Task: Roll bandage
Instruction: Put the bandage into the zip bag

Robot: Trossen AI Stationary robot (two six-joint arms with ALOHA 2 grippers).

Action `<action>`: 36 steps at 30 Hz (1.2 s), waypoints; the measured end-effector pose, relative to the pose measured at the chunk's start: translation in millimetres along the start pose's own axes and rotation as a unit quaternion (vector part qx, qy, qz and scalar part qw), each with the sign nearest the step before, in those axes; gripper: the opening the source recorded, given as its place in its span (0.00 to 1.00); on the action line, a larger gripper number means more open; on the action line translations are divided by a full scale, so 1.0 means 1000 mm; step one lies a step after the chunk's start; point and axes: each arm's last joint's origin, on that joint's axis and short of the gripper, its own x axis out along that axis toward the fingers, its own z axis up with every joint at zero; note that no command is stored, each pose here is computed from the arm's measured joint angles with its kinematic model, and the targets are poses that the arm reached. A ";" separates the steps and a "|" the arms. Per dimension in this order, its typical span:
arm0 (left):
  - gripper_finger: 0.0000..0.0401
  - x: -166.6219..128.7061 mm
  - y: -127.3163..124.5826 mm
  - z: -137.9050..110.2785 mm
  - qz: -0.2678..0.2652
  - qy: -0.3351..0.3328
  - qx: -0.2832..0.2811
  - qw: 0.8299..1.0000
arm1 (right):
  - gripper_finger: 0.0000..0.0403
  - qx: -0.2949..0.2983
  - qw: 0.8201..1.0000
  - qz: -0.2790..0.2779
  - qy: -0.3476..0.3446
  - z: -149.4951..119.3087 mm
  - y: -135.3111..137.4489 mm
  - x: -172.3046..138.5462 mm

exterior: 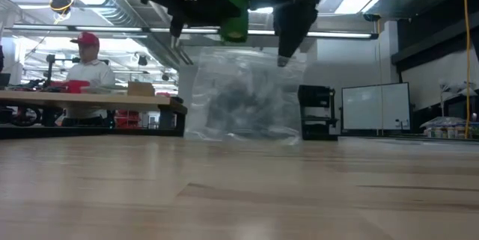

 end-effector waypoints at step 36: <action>0.21 0.002 -0.008 -0.015 -0.018 0.043 -0.021 0.999 | 0.00 0.080 0.993 -0.042 -0.080 0.015 -0.007 -0.001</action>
